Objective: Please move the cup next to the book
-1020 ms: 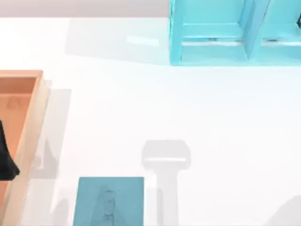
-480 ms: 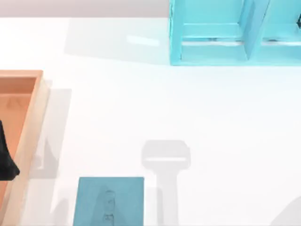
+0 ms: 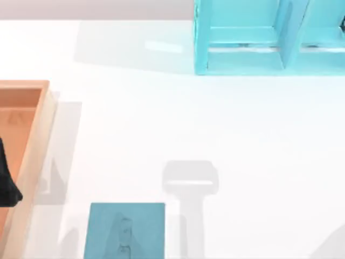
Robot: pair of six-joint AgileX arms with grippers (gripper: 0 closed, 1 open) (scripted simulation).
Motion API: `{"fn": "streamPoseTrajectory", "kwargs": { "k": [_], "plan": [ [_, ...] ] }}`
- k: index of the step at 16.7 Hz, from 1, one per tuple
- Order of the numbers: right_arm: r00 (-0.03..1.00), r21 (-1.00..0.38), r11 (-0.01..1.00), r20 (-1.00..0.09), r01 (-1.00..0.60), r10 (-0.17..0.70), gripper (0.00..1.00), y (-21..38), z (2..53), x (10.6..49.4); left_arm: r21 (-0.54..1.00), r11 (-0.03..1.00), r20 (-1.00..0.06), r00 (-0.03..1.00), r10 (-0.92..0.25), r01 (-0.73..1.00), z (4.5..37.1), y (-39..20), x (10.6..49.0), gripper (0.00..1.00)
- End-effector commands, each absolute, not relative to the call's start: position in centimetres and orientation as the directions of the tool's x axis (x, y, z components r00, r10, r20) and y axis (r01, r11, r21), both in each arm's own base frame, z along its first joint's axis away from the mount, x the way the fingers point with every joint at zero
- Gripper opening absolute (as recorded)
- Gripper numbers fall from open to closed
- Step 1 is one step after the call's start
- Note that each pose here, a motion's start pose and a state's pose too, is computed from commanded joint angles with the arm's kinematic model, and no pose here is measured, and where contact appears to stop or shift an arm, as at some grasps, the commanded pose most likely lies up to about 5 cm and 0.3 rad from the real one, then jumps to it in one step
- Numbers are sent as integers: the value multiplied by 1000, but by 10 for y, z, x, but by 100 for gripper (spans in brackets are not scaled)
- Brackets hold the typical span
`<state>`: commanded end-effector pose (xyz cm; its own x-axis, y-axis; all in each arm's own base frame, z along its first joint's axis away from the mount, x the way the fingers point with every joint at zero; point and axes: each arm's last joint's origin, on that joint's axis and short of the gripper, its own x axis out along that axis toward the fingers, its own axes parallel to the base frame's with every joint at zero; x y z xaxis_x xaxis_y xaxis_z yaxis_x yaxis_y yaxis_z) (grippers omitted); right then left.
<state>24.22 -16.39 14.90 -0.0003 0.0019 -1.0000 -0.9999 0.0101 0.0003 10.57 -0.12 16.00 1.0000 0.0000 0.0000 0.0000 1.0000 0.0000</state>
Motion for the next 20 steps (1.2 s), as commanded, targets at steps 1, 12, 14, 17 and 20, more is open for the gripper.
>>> {"fn": "streamPoseTrajectory", "kwargs": {
  "k": [1, 12, 14, 17, 20],
  "plan": [
    [0, 0, 10, -1000, -1000, 2, 10, -164, 149, 242, 0, 1000, 0, 1000, 0, 0, 160, -1, 106, 100],
    [1, -1, 11, -1000, -1000, 1, 0, -164, 150, 242, 0, 1000, 0, 1000, 0, 0, 160, -1, 106, 100],
    [1, -1, 4, -1000, -1000, 1, 0, -164, 159, 244, 0, 1000, 0, 1000, 0, 0, 160, -1, 106, 100],
    [-1, 1, 4, -1000, -1000, 3, 0, -164, 181, 244, 0, 1000, 0, 1000, 0, 0, 160, -1, 106, 100],
    [0, 0, 11, -1000, -1000, 1, 0, -164, 199, 242, 0, 1000, 0, 1000, 0, 0, 160, -1, 106, 100]
  ]
}}
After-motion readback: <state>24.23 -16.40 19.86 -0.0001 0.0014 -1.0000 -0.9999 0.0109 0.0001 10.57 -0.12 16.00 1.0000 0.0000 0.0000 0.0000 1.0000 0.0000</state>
